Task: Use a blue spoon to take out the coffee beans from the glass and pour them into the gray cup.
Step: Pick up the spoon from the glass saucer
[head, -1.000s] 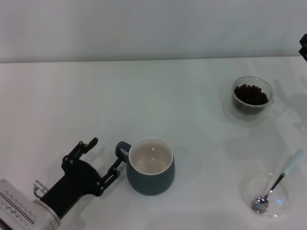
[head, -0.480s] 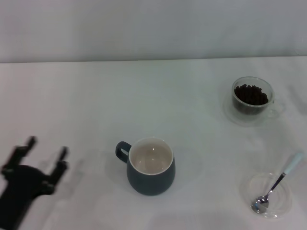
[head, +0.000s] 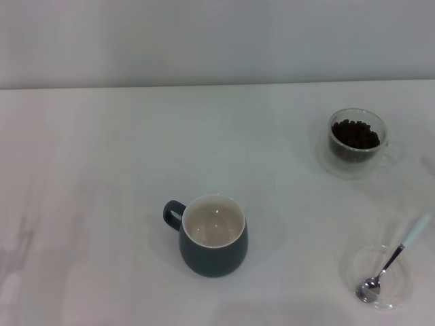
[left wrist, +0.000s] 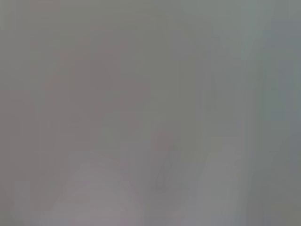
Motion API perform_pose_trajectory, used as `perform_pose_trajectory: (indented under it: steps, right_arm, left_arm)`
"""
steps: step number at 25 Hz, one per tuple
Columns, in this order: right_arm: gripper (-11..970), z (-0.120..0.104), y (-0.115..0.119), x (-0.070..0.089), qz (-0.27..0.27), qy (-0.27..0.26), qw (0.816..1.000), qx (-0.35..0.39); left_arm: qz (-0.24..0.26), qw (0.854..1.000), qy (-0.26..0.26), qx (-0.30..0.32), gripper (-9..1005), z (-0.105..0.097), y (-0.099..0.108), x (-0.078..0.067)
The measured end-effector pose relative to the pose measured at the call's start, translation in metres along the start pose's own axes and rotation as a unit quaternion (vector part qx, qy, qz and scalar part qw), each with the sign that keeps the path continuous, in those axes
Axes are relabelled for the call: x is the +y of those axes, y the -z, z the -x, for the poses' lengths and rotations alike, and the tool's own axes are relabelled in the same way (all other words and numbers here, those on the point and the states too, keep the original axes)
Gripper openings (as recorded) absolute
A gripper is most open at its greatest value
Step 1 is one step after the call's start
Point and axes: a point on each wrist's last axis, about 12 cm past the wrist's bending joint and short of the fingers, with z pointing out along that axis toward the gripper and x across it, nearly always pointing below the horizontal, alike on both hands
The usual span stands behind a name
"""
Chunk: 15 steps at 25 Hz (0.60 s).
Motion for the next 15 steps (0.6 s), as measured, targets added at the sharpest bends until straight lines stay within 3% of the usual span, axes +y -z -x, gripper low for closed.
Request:
perform_pose_trajectory:
  steps: [10, 15]
  right_arm:
    - [845, -0.047, 0.001, -0.008, -0.041, -0.011, 0.989, 0.141]
    - [839, -0.060, 0.000, -0.008, -0.054, -0.019, 0.987, 0.149]
  left_arm:
    - [0.000, 1.000, 0.002, -0.019, 730, 0.006, -0.015, -0.001]
    - [-0.009, 1.000, 0.002, -0.029, 730, 0.009, -0.020, -0.004]
